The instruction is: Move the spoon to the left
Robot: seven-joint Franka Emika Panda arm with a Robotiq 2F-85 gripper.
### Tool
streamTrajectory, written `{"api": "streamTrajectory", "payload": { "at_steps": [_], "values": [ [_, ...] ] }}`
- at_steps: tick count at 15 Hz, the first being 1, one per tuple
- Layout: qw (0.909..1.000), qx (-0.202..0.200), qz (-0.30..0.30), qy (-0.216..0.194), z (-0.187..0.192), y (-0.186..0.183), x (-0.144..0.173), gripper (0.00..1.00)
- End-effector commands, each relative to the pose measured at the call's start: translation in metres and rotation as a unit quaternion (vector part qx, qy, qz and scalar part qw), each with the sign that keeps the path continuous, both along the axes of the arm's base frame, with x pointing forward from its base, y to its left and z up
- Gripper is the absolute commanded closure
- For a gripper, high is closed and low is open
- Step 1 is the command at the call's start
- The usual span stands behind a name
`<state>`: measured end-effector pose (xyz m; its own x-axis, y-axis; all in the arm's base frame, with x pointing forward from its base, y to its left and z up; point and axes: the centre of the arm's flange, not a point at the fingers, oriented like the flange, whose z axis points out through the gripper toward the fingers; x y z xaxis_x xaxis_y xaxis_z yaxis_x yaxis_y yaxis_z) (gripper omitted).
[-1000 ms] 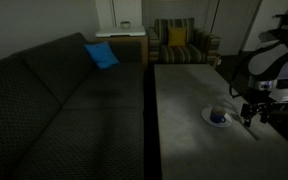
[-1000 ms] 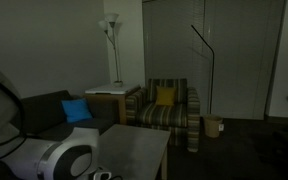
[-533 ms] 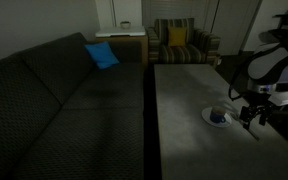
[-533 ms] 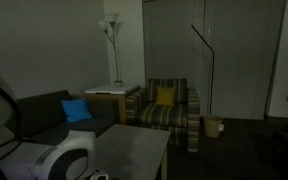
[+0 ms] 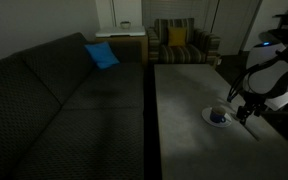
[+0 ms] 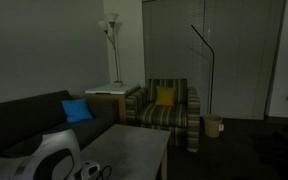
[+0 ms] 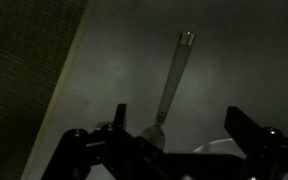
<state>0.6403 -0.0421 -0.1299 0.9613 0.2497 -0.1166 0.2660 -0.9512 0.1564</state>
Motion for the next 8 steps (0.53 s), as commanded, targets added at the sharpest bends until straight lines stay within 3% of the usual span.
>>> {"api": "streamTrajectory", "payload": {
  "at_steps": [1, 5, 8],
  "values": [
    [0.9998, -0.006, 0.015, -0.008, 0.021, -0.007, -0.022, 0.00],
    [0.9977, 0.030, 0.043, -0.043, 0.014, -0.018, -0.026, 0.00],
    [0.9964, 0.028, 0.042, -0.068, -0.002, -0.028, -0.033, 0.00]
  ]
}}
